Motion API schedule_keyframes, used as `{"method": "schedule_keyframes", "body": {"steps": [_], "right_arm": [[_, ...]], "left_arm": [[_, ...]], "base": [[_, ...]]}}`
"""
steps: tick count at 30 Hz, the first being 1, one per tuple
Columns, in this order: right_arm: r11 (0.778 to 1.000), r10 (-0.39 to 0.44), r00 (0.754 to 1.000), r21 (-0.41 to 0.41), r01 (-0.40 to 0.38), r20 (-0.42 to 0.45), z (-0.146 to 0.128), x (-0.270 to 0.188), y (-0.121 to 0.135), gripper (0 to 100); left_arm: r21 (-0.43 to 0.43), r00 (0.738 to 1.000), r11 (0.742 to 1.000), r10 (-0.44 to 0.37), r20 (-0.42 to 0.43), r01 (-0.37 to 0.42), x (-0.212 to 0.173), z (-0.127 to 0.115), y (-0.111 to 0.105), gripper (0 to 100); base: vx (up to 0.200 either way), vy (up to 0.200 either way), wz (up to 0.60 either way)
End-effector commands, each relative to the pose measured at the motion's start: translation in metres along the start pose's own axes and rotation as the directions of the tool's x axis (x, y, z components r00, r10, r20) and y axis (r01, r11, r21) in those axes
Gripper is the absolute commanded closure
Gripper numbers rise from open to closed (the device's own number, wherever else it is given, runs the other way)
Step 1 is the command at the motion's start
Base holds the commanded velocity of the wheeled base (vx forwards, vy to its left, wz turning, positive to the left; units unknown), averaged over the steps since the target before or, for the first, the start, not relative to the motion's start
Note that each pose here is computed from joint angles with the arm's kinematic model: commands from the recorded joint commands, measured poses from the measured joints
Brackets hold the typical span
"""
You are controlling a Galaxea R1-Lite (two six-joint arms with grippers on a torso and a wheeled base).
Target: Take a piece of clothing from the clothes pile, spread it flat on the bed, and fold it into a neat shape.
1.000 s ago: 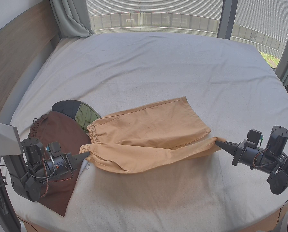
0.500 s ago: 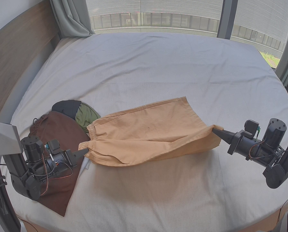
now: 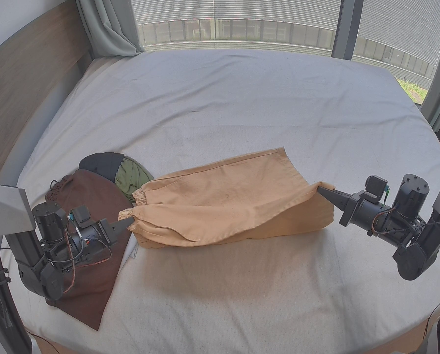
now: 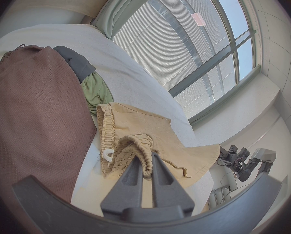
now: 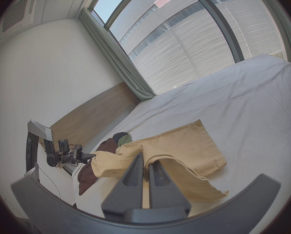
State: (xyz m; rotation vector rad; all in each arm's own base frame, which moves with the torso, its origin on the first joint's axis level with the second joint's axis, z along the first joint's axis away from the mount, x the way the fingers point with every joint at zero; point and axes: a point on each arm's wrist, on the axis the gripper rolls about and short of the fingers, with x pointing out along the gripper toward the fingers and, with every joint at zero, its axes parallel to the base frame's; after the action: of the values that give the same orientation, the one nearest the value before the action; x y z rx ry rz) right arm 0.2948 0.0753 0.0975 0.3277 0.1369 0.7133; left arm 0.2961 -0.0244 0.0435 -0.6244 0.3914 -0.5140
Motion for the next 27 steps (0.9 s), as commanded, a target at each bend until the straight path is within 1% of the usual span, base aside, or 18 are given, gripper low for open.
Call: {"method": "schedule_keyframes", "body": {"steps": [1,5,6,8,13,18,24,27], "right_arm": [[1.000,0.005,1.000,0.005,-0.005,0.015,0.003,0.005,-0.002,100],[1.000,-0.011,0.999,0.018,0.010,0.038,0.006,0.011,-0.005,100],[0.999,-0.022,0.999,0.029,0.020,0.048,0.006,0.016,-0.008,100],[0.999,-0.021,0.998,0.037,0.019,0.054,0.006,0.019,-0.010,100],[0.998,-0.012,0.996,0.060,0.007,0.090,0.012,0.031,-0.015,100],[0.998,-0.017,0.992,0.064,0.010,0.121,0.016,0.044,-0.024,100],[0.998,-0.010,0.989,0.057,0.002,0.149,0.020,0.058,-0.033,100],[0.999,-0.001,0.986,0.054,-0.008,0.169,0.022,0.068,-0.039,100]], "left_arm": [[-0.004,1.000,1.000,-0.010,0.016,0.010,0.004,0.004,-0.001,100],[-0.025,0.999,1.000,-0.008,0.040,0.009,0.007,0.009,-0.001,100],[-0.037,0.998,0.999,-0.004,0.062,0.006,0.010,0.012,-0.002,100],[-0.041,0.997,0.999,-0.005,0.071,0.008,0.012,0.014,-0.003,100],[-0.040,0.997,0.999,-0.017,0.069,0.020,0.016,0.014,-0.005,100],[-0.065,0.996,0.997,-0.031,0.081,0.036,0.021,0.016,-0.008,100],[-0.076,0.993,0.997,-0.023,0.119,0.032,0.029,0.021,-0.010,100],[-0.081,0.992,0.996,-0.017,0.123,0.027,0.032,0.021,-0.008,100]], "base": [[0.000,0.000,0.00],[0.000,0.000,0.00],[0.000,0.000,0.00],[0.000,0.000,0.00],[0.000,0.000,0.00],[0.000,0.000,0.00],[0.000,0.000,0.00],[0.000,0.000,0.00]]}}
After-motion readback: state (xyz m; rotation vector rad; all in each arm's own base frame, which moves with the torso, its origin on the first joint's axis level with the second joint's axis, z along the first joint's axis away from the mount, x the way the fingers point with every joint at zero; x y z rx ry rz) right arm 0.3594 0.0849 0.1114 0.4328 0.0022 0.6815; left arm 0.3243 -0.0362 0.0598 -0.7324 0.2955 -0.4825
